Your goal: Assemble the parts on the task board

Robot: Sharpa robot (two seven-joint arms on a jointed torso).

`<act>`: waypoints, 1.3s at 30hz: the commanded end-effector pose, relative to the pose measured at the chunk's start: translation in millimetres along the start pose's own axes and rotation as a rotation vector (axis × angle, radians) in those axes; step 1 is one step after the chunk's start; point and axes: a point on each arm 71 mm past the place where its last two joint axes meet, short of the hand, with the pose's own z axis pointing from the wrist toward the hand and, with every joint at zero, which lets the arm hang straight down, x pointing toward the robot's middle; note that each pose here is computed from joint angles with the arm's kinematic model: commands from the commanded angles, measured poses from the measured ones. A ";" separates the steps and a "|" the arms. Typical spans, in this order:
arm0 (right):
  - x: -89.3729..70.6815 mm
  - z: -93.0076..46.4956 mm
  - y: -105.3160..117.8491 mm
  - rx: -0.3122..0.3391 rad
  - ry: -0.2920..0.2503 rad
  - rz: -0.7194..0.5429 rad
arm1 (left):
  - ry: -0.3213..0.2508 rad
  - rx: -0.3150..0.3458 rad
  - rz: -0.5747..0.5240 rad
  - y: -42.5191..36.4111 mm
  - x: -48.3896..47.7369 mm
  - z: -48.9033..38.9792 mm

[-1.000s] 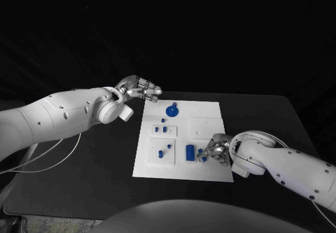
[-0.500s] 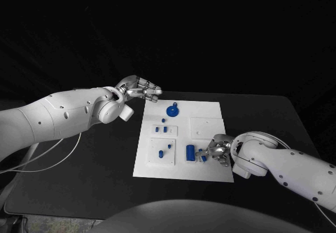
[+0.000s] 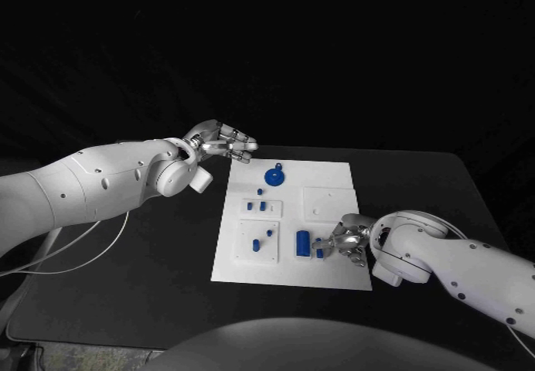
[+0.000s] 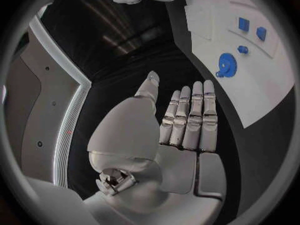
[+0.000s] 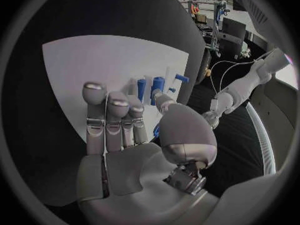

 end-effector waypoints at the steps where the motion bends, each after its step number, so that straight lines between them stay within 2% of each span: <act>1: 1.0 -1.0 1.2 -0.017 0.007 0.011 | 0.014 0.007 -0.002 -1.1 1.4 0.3; 18: 1.8 -0.6 -3.1 -0.006 0.041 -0.018 | 0.016 0.005 0.000 -0.9 1.3 0.3; 39: -2.2 12.5 -7.9 0.033 0.002 -0.016 | 0.018 0.004 0.000 -0.9 1.9 0.6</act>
